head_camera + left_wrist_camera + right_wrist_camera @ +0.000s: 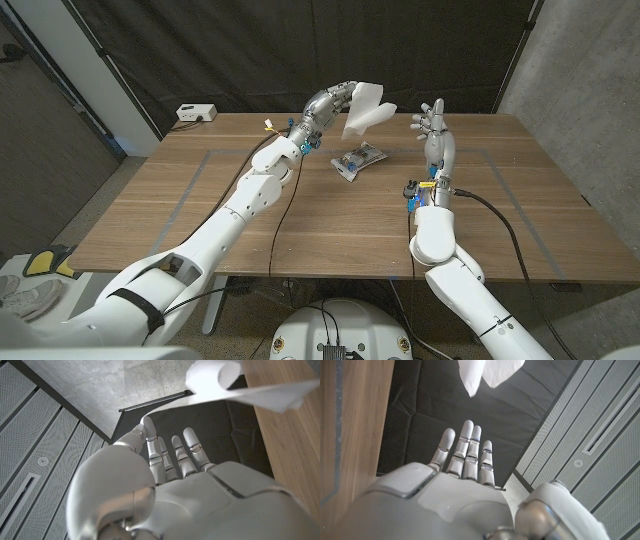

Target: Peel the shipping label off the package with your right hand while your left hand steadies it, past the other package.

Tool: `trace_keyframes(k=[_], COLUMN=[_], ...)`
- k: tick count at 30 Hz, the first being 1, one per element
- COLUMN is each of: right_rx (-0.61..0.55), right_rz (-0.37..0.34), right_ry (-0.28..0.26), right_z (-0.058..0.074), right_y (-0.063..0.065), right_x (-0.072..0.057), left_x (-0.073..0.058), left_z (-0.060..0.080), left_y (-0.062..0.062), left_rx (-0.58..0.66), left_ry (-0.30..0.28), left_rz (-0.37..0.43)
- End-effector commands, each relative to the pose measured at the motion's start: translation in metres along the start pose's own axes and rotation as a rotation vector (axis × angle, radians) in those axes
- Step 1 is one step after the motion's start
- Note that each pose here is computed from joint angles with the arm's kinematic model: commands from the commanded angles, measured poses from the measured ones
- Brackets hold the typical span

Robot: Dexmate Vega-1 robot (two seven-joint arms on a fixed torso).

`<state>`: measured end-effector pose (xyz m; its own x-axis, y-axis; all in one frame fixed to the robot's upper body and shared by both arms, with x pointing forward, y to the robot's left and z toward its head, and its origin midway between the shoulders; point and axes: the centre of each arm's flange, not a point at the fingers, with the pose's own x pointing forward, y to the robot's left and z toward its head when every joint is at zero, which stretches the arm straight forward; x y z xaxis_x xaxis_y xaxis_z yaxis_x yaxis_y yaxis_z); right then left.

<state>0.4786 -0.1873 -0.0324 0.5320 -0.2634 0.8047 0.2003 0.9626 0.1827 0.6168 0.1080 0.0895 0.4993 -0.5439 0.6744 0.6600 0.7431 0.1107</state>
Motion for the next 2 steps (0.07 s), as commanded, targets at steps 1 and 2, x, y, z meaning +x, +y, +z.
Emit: trace_keyframes(k=[1,2], right_rx=[0.011,0.014], right_rz=[-0.087,-0.091], right_ry=[-0.074,-0.080], right_z=[0.0069,0.0061], right_y=[0.0065,0.0074], right_x=[-0.0095,-0.0087], left_x=[-0.0253,-0.0273], left_z=[-0.0043,-0.0043], left_y=[0.0150,0.0169], left_rx=[-0.017,-0.013], left_ry=[0.027,0.031], left_rz=[0.042,0.049])
